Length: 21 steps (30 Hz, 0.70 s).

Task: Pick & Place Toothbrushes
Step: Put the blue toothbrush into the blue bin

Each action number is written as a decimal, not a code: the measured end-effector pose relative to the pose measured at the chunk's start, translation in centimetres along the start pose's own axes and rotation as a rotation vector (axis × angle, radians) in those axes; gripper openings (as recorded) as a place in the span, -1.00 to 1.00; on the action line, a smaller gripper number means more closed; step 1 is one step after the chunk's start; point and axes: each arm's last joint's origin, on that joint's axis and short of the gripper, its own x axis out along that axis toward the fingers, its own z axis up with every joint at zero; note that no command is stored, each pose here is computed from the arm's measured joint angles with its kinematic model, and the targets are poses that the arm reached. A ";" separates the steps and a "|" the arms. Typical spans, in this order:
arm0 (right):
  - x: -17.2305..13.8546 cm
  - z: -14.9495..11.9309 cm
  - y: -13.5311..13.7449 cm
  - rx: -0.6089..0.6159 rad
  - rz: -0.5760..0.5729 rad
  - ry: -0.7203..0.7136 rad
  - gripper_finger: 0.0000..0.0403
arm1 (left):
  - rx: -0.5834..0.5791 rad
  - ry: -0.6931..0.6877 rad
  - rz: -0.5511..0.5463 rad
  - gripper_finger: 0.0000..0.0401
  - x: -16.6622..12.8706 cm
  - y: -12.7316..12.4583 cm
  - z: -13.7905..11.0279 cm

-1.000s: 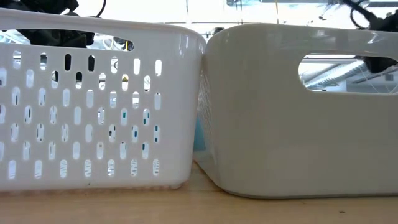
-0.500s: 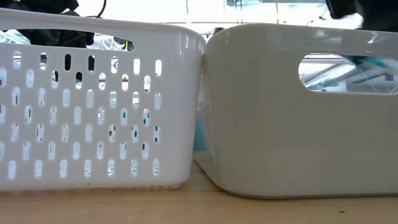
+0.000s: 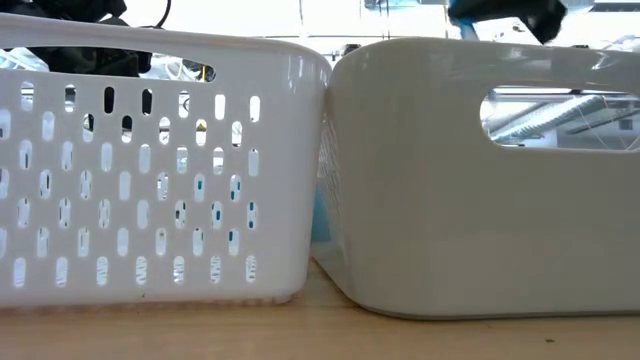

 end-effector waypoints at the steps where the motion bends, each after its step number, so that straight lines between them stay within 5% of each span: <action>1: 0.1 0.2 0.0 -0.036 -0.007 -0.019 -0.95 | 0.000 0.000 0.001 -0.04 0.0 0.0 0.0; 12: 1.7 2.3 -0.2 -0.231 0.004 -0.099 -0.95 | -0.001 -0.012 0.026 -0.04 0.0 0.1 0.0; 17: 3.1 3.4 -0.8 -0.167 0.089 -0.062 -0.95 | -0.001 -0.037 0.037 -0.04 0.0 0.1 0.2; 21: 4.8 5.2 -1.9 0.015 0.220 -0.055 -0.95 | -0.007 -0.081 0.033 -0.04 0.0 -0.1 0.6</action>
